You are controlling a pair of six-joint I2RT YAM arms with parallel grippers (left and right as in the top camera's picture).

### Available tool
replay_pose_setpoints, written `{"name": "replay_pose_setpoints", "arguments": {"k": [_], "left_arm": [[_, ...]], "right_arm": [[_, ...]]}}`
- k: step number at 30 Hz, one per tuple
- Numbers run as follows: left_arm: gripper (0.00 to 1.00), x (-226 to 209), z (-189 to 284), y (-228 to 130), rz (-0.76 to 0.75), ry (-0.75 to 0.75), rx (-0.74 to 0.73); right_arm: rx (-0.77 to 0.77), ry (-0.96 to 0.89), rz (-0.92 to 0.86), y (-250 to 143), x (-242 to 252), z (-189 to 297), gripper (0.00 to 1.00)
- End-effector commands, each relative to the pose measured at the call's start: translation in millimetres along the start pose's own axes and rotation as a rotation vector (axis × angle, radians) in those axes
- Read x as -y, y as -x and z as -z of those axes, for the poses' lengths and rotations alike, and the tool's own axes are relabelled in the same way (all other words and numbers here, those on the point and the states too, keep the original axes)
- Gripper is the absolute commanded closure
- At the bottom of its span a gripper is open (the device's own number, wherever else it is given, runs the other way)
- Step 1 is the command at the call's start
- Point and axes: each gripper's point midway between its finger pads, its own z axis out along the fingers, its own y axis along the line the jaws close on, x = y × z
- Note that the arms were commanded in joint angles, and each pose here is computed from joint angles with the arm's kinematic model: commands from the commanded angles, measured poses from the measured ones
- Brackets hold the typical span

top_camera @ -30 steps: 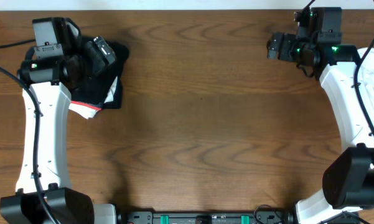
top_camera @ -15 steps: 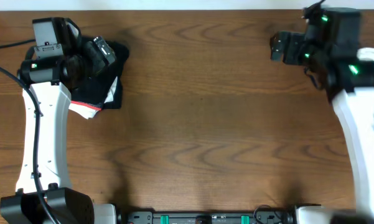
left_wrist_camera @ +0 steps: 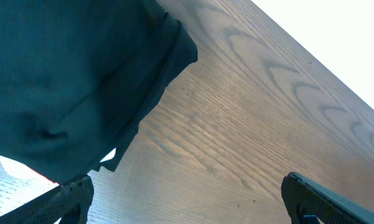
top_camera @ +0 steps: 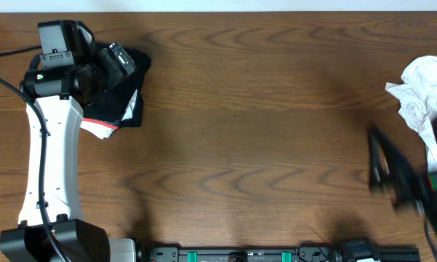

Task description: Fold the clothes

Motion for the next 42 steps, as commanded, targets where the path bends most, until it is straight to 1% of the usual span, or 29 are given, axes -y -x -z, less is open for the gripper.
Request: {"name": "replay_pose_setpoints", "arguments": {"k": [1, 6, 11, 16, 22, 29, 33, 42], "left_arm": [[0.02, -0.2, -2.0, -0.1, -0.010, 0.003, -0.003], [0.02, -0.2, -2.0, -0.1, -0.010, 0.003, -0.003], [0.02, -0.2, -2.0, -0.1, -0.010, 0.003, -0.003], [0.02, -0.2, -2.0, 0.0, -0.010, 0.003, -0.003], [0.02, -0.2, -2.0, -0.1, -0.010, 0.003, -0.003], [0.02, -0.2, -2.0, -0.1, -0.010, 0.003, -0.003], [0.02, -0.2, -2.0, 0.0, -0.010, 0.003, -0.003], [0.02, -0.2, -2.0, -0.1, -0.010, 0.003, -0.003]], "right_arm": [[0.015, 0.009, 0.012, -15.6, -0.5, 30.7, 0.01], [0.068, 0.018, 0.010, -41.8, 1.4, 68.4, 0.01], [0.079, 0.016, -0.005, -79.5, 8.4, 70.2, 0.01], [0.113, -0.019, -0.004, -104.3, 20.9, 44.9, 0.01], [0.167, -0.054, -0.004, -132.4, 37.8, -0.3, 0.01], [0.250, -0.094, -0.004, -152.6, 55.9, -49.9, 0.01], [0.308, -0.107, -0.002, -163.9, 65.1, -69.6, 0.01], [0.296, -0.193, -0.011, -213.8, 93.8, -98.4, 0.01]]}}
